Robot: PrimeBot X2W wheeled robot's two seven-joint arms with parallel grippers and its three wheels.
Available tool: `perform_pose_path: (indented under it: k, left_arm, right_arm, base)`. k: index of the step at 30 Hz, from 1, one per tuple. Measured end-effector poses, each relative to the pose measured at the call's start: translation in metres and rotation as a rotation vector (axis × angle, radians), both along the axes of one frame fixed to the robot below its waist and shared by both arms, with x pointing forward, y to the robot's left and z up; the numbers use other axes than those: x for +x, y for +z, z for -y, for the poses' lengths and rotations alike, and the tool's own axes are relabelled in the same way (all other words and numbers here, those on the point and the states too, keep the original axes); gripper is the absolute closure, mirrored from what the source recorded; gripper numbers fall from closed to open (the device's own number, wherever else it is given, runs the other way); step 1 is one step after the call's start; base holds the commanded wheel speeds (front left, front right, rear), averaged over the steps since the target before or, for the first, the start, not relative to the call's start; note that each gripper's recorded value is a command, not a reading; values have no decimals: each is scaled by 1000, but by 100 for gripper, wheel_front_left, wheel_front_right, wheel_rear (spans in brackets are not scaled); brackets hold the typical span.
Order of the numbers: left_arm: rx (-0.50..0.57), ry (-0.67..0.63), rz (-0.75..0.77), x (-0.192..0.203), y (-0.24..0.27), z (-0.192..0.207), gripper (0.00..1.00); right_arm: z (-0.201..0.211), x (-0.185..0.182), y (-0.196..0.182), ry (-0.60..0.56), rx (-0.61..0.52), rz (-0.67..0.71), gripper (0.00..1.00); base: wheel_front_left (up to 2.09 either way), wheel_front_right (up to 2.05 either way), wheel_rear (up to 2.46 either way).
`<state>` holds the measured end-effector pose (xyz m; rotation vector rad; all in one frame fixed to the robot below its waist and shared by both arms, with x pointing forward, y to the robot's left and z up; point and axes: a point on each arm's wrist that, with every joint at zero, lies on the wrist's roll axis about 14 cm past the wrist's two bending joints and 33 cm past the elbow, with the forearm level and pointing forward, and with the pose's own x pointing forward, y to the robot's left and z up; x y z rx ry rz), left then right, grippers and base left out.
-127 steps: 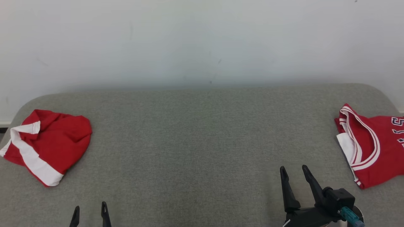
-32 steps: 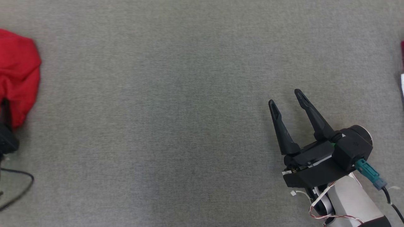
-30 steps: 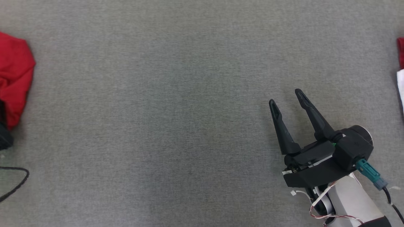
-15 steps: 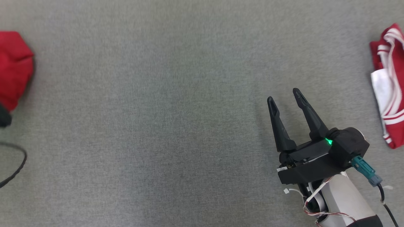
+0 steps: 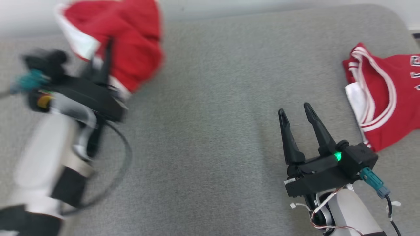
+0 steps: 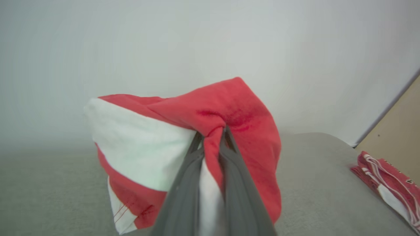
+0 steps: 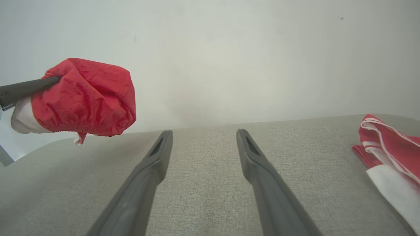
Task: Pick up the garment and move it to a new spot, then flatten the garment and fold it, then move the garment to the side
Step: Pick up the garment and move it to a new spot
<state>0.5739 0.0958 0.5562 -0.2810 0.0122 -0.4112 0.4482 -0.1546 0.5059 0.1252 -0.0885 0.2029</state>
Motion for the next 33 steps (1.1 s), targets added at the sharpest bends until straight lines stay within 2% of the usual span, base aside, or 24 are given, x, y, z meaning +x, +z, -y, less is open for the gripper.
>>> perform_pose_path:
  k: [4, 7, 13, 14, 15, 18, 24, 33]
  left_arm:
    - [-85, -97, 1, -26, -4, 52, 100]
    - [-155, -126, -37, -51, -20, 76, 100]
    - [-149, -86, -151, -89, -73, 73, 100]
    - [-149, -86, -151, -89, -73, 73, 53]
    - [-131, -74, -171, -98, -84, 68, 0]
    - [-122, -45, -187, -106, -92, 58, 0]
    - [-57, 91, -144, -122, -93, 12, 0]
    - [48, 336, -76, -163, -87, -73, 0]
  right_arm:
    - [10, -10, 3, -34, 1, 0, 0]
    - [17, -18, 5, -58, 6, -3, 0]
    - [17, -34, 7, -69, 9, -6, 0]
    - [17, -34, 7, -69, 9, -6, 0]
    - [17, -37, 10, -69, 10, 0, 0]
    - [18, -42, 10, -74, 12, -1, 0]
    - [18, -54, 6, -83, 17, -16, 0]
    - [16, -64, 7, -87, 24, -13, 0]
  base:
    - [0, 0, 0]
    - [0, 0, 0]
    - [0, 0, 0]
    - [0, 0, 0]
    - [0, 0, 0]
    - [0, 0, 0]
    - [0, 0, 0]
    - [0, 0, 0]
